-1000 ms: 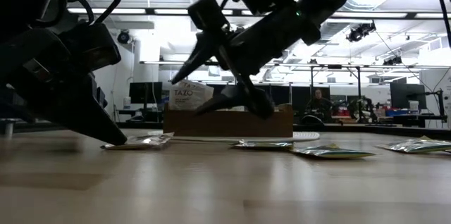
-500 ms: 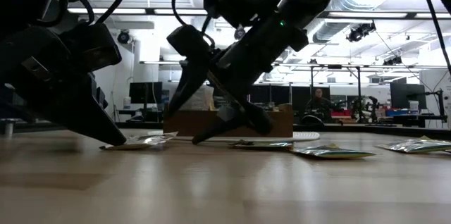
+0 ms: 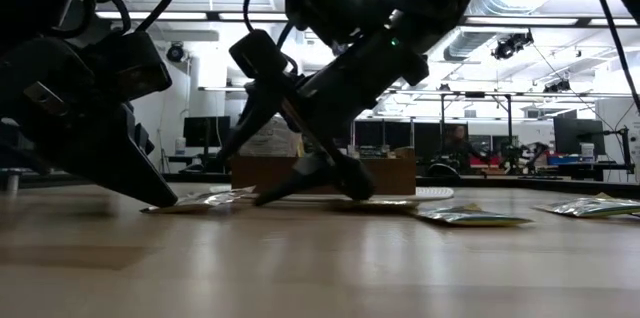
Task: Pick & Place Tea
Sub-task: Put the brown tea bag into the right section of the wooden organizer
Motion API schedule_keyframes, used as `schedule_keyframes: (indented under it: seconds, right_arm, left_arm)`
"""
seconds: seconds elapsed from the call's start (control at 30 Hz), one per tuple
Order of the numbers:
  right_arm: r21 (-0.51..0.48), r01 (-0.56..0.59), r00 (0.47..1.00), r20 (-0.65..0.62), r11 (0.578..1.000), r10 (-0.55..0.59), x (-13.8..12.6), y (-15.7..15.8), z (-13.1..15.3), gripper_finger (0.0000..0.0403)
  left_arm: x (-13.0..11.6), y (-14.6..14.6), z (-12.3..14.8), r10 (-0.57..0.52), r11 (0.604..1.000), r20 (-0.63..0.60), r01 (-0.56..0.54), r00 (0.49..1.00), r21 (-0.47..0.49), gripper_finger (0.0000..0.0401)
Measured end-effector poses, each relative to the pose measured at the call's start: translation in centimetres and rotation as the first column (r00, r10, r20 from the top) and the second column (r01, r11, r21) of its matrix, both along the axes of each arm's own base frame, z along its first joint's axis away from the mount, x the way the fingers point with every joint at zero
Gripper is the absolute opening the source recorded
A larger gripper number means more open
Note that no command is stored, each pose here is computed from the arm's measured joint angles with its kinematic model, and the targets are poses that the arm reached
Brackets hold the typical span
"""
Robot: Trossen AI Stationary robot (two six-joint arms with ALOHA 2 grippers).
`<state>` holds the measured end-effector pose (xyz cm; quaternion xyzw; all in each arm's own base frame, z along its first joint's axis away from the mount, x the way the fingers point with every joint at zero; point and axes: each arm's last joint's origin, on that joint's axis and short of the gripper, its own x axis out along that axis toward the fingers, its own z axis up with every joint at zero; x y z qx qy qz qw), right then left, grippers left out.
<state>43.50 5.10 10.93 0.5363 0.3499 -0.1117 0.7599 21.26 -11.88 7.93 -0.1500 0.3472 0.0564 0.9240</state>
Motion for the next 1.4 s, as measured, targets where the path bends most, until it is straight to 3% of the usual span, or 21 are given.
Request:
schedule_keyframes:
  seconds: [0.13, 0.27, 0.63, 0.7, 1.03, 1.4]
  right_arm:
    - [0.004, -0.005, 1.000, -0.001, 1.000, 0.005, 0.1, 0.2, -0.1, 0.0247]
    - [0.008, -0.008, 1.000, -0.006, 1.000, 0.008, 0.1, 0.2, -0.2, 0.0217]
    - [-0.014, -0.045, 0.999, 0.022, 0.999, 0.045, 0.2, 0.3, -0.1, 0.0026]
    - [-0.024, -0.059, 0.998, 0.029, 0.998, 0.060, 0.2, 0.3, -0.1, 0.0007]
    - [-0.079, -0.113, 0.992, 0.051, 0.990, 0.117, 0.1, 0.4, 0.4, 0.0002]
    - [-0.149, -0.151, 0.985, 0.064, 0.977, 0.162, 0.0, 0.2, 0.9, 0.0001]
  left_arm:
    - [0.0, 0.0, 0.0, -0.001, 1.000, -0.001, 0.001, 1.000, -0.001, 0.0001]
    - [0.0, 0.0, 0.0, -0.002, 1.000, -0.001, 0.002, 1.000, -0.003, 0.0001]
    - [0.0, 0.0, 0.0, -0.008, 1.000, -0.005, 0.008, 1.000, -0.008, 0.0001]
    - [0.0, 0.0, 0.0, -0.009, 1.000, -0.005, 0.009, 1.000, -0.008, 0.0001]
    - [-0.1, 0.0, 0.9, -0.021, 0.999, 0.011, 0.022, 1.000, -0.033, 0.0001]
    - [-2.3, 1.0, 3.6, -0.017, 0.995, -0.114, 0.005, 0.993, -0.105, 0.0001]
